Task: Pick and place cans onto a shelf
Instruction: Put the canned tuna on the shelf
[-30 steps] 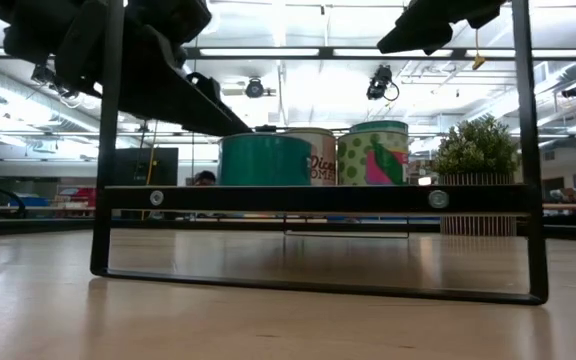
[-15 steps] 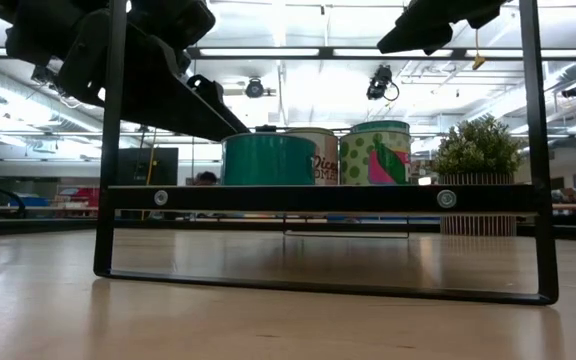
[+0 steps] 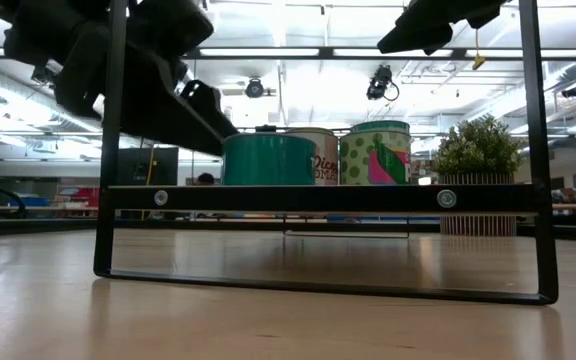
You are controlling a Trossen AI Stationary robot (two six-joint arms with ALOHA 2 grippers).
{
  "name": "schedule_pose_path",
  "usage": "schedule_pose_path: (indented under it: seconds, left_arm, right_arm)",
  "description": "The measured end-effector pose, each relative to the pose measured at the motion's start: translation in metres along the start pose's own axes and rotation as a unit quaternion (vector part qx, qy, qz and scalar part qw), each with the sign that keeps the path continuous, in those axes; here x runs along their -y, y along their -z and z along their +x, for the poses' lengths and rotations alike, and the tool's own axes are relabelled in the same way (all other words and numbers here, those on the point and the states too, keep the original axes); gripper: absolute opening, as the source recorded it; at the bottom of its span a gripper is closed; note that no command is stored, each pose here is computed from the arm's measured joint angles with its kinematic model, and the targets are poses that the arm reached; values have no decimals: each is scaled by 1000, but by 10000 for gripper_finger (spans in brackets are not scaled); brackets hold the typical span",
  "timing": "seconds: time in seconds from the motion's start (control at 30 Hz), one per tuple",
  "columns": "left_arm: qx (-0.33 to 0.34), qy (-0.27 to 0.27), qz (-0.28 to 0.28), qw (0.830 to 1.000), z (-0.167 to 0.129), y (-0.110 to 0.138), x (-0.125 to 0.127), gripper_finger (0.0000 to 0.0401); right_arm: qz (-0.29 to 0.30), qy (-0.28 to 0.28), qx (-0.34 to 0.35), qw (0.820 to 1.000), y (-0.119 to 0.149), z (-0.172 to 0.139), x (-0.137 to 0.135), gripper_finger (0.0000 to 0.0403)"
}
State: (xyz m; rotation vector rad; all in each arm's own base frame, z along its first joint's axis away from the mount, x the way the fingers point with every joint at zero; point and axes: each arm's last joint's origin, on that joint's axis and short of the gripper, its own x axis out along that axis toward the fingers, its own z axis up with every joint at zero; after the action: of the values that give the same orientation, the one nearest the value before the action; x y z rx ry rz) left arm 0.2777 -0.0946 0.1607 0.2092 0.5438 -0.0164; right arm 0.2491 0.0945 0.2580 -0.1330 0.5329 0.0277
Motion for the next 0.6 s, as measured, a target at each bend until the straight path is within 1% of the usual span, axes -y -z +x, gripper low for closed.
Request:
schedule_pose_path:
  seconds: [0.1,0.17,0.23,0.3,0.4,0.47,0.6]
  left_arm:
    - [-3,0,4,1000,0,0,0,389]
    - [1,0,18,1000,0,0,0,389]
    - [1,-6,49,999,0,0,0,389]
    - [-1,-27,93,995,0,0,-1,389]
    - [1,-79,173,982,-3,-4,-3,389]
    - [11,-106,208,972,-4,-8,-4,389]
    - [56,-113,265,956,-8,-18,4,389]
  right_arm:
    - [2,0,0,1000,0,0,0,220]
    - [2,0,0,1000,0,0,0,220]
    - [2,0,0,1000,0,0,0,220]
    - [0,0,0,1000,0,0,0,220]
    - [1,2,0,1000,0,0,1,220]
    - [1,2,0,1000,0,0,1,220]
    - [0,2,0,1000,0,0,1,220]
